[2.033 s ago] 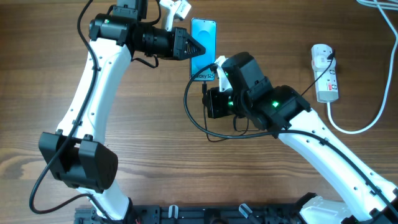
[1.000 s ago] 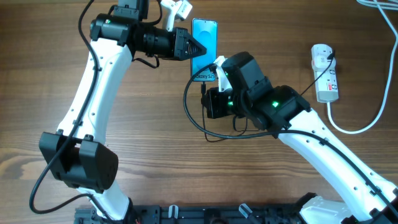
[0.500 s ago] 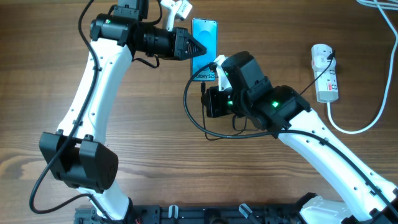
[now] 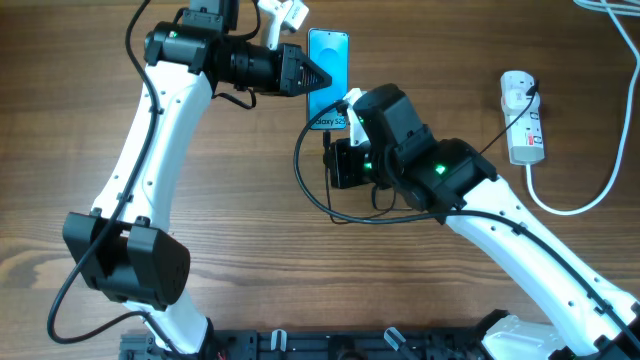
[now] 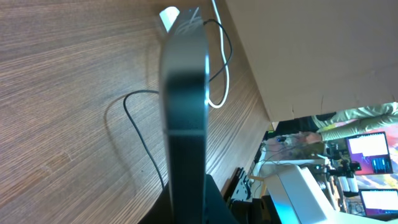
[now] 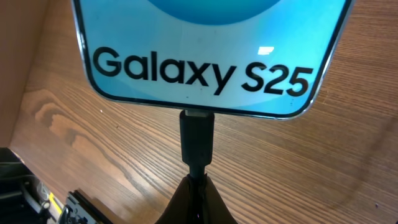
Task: Plug charger to phone and switch on socket
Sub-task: 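Push the plug up into the phone's port with the right gripper, then release the plug and lower the phone onto the table with the left gripper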
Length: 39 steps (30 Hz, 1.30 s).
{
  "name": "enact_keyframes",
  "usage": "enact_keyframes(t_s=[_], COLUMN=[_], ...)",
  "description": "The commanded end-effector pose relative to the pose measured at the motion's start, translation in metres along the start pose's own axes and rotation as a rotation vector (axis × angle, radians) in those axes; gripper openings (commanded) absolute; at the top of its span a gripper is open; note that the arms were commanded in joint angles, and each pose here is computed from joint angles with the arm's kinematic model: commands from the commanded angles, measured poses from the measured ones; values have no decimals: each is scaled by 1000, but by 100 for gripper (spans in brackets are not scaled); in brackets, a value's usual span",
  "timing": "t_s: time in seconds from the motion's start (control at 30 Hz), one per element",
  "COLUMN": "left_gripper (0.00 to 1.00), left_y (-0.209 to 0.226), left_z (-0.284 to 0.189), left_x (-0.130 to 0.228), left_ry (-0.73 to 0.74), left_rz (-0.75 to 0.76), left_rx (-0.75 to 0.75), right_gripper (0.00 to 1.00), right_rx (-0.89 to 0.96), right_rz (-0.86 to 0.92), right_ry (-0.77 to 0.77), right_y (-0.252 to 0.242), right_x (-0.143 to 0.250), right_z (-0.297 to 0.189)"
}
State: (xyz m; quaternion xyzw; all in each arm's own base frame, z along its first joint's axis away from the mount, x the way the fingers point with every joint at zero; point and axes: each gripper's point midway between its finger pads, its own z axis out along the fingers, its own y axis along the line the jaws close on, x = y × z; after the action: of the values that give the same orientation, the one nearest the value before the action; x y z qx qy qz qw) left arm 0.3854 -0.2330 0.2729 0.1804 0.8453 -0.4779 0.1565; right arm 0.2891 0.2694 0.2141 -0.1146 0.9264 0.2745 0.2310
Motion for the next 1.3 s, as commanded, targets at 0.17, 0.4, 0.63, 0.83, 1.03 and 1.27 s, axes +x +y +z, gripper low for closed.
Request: enact_keyframes(t_s=[0.17,0.4,0.63,0.83,1.03,1.27], left_gripper=[4,4,4,4,4,4], left_y=[-11,-11,-11,-2,28,91], left_z=[0,0,0,0,-2,21], left_x=[4,6,6,6,6,63], left_ry=[13,19,20,16,14,251], left_rz=[-2,-12,-14,-14,-26,-284], left_rx=[32,31,31,-22,-187,-313], right_gripper=[4,5,17,44,75,100], right_rx=[53,41,54,77,60,210], right_rz=[-32,-62,-62,-52,-5,254], right_ry=[-154,-192,-197,-147,-51,44], right_y=[0,5,3,-4,-4,-64], right_x=[-39,-49,-50,-37,-15,4], right_z=[-22,-25,-25,-23,-22,-36])
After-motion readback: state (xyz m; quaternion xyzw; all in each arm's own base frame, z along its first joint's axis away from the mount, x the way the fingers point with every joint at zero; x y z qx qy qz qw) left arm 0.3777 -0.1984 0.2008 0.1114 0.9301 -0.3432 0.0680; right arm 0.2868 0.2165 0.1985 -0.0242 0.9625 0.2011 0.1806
